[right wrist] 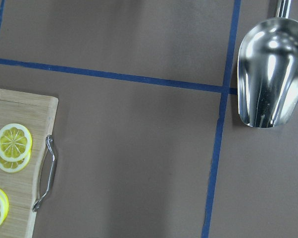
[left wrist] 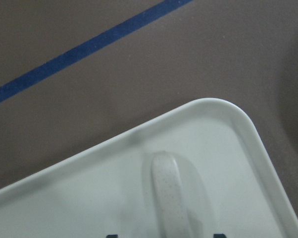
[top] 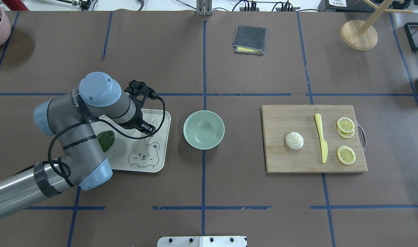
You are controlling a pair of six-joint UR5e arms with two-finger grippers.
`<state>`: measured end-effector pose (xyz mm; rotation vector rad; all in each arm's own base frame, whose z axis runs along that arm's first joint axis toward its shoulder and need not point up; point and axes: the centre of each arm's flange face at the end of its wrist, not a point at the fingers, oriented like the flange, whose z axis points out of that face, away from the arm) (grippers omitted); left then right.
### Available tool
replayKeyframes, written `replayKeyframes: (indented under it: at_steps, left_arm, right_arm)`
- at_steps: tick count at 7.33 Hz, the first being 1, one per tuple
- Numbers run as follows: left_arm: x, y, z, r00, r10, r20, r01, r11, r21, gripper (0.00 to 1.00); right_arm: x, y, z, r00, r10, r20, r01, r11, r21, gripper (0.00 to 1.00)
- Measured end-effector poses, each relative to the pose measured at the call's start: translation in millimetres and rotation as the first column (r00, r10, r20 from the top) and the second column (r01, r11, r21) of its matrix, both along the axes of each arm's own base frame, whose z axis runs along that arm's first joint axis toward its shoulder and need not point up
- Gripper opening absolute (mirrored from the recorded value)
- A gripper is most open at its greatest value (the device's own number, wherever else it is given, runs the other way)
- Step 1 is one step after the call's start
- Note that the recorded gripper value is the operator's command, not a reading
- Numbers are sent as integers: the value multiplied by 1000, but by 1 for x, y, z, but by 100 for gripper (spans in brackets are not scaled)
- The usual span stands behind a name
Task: Put spoon and bun in bowl
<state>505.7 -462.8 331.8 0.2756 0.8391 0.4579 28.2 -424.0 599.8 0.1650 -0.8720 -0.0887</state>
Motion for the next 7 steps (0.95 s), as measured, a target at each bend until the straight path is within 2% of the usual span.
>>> replayKeyframes:
  at_steps: [1, 2, 3, 5, 7]
  left_arm:
    - [0, 0, 0, 1000, 1, 1, -1, 1000, -1, 23]
    - [1, 0, 0, 1000, 1, 2, -1, 1000, -2, 6]
    - [1, 0, 0, 1000, 1, 3, -1, 1000, -4, 0]
    - [-1, 2, -4, 1000, -25, 2, 25, 999, -36, 0]
    - [-6, 2, -33, 996, -82, -39, 79, 994, -73, 0]
  right_arm:
    - [0, 0, 0, 1000, 1, 0, -1, 1000, 0, 100]
    - [0, 0, 0, 1000, 1, 0, -1, 1000, -1, 100]
    - [0, 0, 0, 1000, 2, 0, -2, 1000, -2, 100]
    - [0, 0, 0, 1000, 4, 1, -4, 1000, -4, 100]
    - [0, 0, 0, 1000, 5, 1, -5, 1000, -6, 100]
